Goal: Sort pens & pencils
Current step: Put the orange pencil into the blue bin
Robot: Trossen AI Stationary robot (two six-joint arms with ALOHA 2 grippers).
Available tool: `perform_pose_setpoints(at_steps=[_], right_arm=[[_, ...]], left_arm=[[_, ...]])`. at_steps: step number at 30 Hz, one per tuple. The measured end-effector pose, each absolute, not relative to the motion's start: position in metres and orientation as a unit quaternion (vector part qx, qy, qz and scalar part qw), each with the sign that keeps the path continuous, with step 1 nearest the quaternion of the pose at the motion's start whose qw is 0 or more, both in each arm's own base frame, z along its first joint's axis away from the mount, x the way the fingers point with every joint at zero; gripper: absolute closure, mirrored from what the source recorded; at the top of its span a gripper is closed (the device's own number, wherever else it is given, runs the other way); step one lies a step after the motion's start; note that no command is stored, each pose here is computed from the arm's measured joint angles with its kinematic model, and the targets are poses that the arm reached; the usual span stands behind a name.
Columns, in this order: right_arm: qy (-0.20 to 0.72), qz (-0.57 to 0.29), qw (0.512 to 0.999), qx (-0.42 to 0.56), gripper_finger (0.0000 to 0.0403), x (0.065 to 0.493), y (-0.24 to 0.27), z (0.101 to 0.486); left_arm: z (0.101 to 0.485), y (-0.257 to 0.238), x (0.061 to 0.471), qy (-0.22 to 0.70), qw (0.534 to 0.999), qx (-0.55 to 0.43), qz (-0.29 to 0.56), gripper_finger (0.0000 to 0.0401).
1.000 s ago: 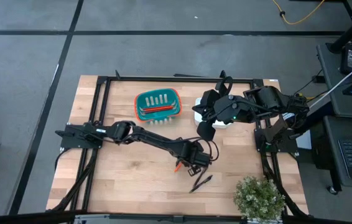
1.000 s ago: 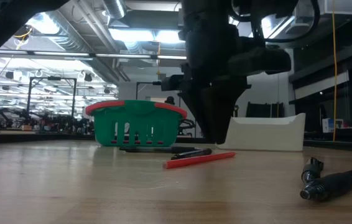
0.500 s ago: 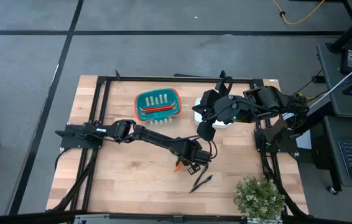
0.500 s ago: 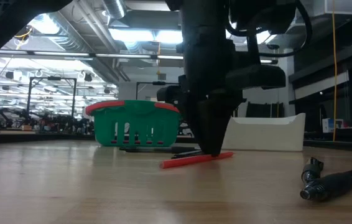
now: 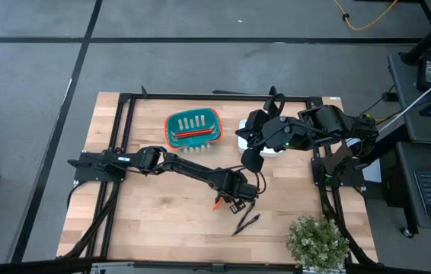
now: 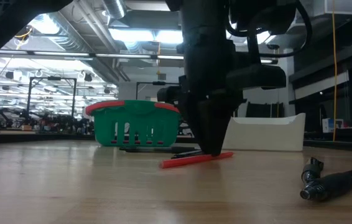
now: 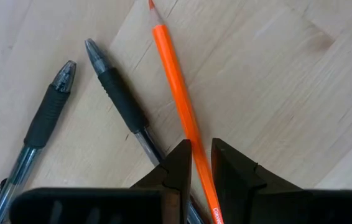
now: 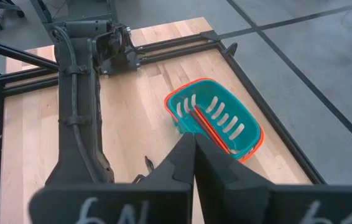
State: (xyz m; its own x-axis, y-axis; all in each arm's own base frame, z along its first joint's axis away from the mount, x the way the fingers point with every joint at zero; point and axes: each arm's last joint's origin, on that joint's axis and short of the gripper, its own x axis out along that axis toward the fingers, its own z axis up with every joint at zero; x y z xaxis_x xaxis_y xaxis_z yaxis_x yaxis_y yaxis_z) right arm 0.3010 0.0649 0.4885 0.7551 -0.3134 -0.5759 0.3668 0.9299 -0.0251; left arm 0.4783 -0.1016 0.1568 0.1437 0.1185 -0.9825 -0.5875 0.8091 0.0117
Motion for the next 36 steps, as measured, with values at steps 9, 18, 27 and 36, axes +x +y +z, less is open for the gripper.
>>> perform_pose_setpoints(at_steps=[9, 18, 27, 36], right_arm=[[0.299, -0.182, 0.936, 0.046, 0.0393, 0.301, 0.065, 0.489], [0.299, -0.182, 0.936, 0.046, 0.0393, 0.301, 0.065, 0.489], [0.298, -0.182, 0.936, 0.046, 0.0393, 0.301, 0.065, 0.489], [0.292, -0.181, 0.938, 0.049, 0.0393, 0.302, 0.065, 0.490]], left_arm=[[0.145, -0.102, 0.477, 0.610, 0.731, -0.203, 0.230, 0.0344], [0.136, -0.100, 0.475, 0.617, 0.724, -0.210, 0.226, 0.0348], [0.138, -0.106, 0.476, 0.615, 0.729, -0.203, 0.221, 0.0376], [0.148, -0.114, 0.477, 0.607, 0.742, -0.179, 0.221, 0.0380]])
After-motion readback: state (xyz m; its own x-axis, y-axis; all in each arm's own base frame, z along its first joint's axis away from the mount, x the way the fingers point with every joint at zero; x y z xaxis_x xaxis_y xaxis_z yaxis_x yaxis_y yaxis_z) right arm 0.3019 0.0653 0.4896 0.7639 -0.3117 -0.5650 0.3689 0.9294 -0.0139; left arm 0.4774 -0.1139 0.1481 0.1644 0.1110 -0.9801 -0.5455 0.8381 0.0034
